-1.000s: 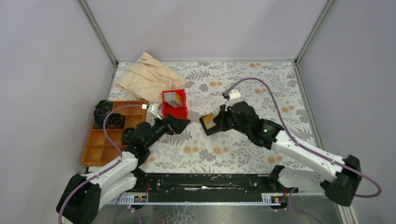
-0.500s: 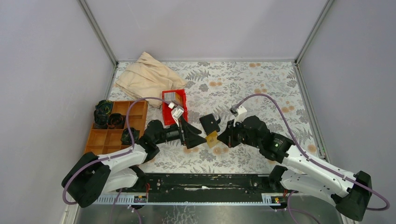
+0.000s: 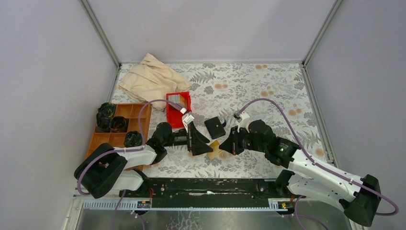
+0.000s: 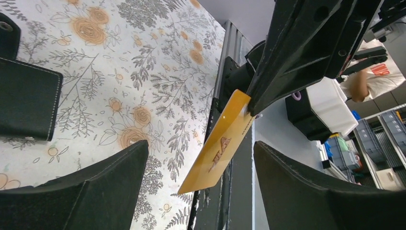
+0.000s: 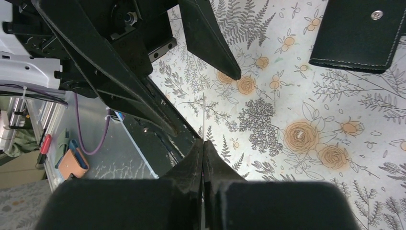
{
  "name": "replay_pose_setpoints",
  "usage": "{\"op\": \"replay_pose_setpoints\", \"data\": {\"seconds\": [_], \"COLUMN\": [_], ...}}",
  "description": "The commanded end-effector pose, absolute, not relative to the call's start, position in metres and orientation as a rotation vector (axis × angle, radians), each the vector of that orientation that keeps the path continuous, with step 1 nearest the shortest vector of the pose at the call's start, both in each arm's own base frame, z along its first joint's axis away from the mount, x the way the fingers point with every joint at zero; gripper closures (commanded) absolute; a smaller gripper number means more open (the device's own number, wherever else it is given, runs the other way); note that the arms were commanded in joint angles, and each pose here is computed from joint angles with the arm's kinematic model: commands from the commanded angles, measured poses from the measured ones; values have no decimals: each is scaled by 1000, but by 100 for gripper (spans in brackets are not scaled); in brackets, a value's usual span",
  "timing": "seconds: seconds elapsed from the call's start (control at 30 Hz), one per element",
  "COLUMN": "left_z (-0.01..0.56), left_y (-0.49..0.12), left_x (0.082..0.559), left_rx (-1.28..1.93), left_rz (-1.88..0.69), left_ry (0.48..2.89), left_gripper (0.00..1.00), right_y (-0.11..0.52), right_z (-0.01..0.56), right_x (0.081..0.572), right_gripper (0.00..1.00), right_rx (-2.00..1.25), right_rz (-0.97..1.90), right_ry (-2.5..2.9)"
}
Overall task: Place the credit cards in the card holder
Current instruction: Pick up the credit card from the storage box.
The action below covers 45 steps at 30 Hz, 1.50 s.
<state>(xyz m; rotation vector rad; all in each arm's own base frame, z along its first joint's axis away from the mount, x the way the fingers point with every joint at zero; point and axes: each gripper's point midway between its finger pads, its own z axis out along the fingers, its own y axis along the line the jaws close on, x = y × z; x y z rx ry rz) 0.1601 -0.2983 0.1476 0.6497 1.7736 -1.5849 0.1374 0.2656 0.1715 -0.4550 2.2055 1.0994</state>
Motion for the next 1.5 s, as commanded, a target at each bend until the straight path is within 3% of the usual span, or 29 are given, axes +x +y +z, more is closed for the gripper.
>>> {"op": "replay_pose_setpoints", "data": {"seconds": [0.0, 0.17, 0.4, 0.9, 1.03, 1.27, 1.37, 1.43, 1.47], "left_z": [175, 174, 174, 166, 165, 160, 159, 159, 159], "left_y": [-307, -310, -312, -314, -314, -316, -316, -317, -318], "left_x": [156, 151, 142, 140, 139, 141, 142, 144, 147], "left_rx": [764, 796, 825, 824, 829, 821, 817, 800, 785], "left_rz": [-1639, -1688, -1777, -1822, -1827, -1825, -1823, -1821, -1815], "left_ry": [1609, 1604, 1596, 1636, 1645, 1668, 1676, 1682, 1687], "left_gripper": [15, 24, 54, 59, 72, 82, 99, 100, 100], "right_y": [279, 281, 277, 269, 269, 267, 265, 263, 262], "right_z": [181, 177, 181, 197, 199, 200, 198, 197, 198], "right_x": [136, 139, 146, 156, 158, 162, 165, 167, 169], "right_gripper": [100, 100, 100, 100, 100, 100, 100, 100, 92], "right_rx": [-481, -482, -463, -443, -441, -431, -423, -412, -404], "right_rz": [1184, 1177, 1188, 1185, 1189, 1187, 1177, 1170, 1159], "right_ry": [2166, 2178, 2180, 2156, 2153, 2152, 2157, 2156, 2151]}}
